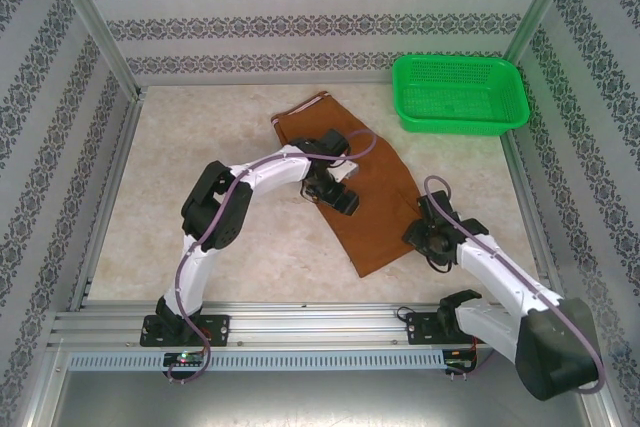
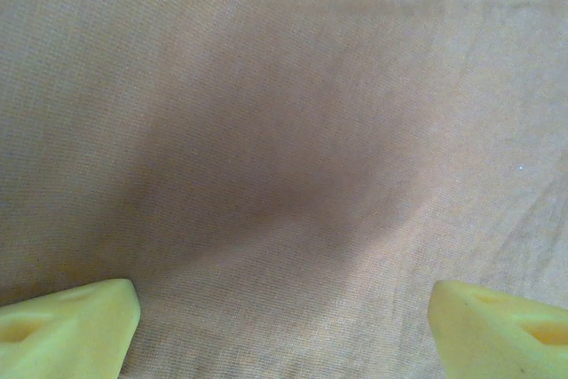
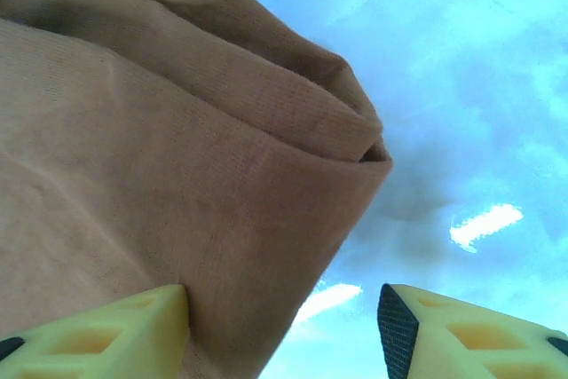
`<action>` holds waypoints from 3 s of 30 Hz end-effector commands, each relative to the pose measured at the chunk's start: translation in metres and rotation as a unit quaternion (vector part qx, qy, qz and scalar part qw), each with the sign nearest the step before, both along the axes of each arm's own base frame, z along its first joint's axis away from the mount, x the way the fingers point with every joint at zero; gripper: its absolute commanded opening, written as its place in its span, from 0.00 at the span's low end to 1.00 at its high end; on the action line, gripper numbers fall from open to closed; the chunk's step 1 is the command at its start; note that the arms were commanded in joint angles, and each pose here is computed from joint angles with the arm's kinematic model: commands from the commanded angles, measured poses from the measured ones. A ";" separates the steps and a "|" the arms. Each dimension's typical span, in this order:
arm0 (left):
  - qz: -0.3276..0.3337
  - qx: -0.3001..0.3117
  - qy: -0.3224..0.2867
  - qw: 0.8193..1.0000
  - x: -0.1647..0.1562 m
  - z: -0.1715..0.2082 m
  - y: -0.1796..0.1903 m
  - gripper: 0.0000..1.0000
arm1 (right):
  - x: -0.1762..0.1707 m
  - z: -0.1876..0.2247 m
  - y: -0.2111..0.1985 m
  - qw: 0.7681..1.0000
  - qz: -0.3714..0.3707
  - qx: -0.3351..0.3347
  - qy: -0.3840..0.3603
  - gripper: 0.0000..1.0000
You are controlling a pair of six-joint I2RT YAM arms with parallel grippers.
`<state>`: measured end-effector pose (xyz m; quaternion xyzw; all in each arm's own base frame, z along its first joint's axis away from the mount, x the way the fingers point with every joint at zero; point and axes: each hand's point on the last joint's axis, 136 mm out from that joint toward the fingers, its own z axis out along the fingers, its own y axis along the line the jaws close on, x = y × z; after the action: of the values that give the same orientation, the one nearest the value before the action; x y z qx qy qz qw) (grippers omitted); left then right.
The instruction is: Roll up the long pants
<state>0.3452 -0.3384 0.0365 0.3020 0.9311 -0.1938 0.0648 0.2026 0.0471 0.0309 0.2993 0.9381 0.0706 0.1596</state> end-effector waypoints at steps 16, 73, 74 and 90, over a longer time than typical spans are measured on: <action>-0.129 0.068 -0.242 0.959 -0.049 0.064 0.015 0.85 | 0.025 0.009 0.007 0.999 -0.018 0.023 -0.035 0.00; -0.209 -0.075 0.189 0.956 -0.204 0.049 -0.060 0.00 | 0.035 0.075 0.024 0.992 -0.004 0.059 -0.115 0.97; -0.193 -0.101 0.216 0.952 -0.201 0.056 -0.064 0.00 | 0.035 0.077 0.026 0.991 0.000 0.064 -0.117 0.97; -0.015 -0.222 0.387 0.895 -0.126 0.022 -0.067 0.00 | 0.016 0.099 0.032 0.983 -0.007 0.104 -0.152 0.89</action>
<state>0.1912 -0.4020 0.0570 0.2254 0.8185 -0.4672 -0.2469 0.2260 0.0760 0.1339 0.3062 0.8828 0.2141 0.2847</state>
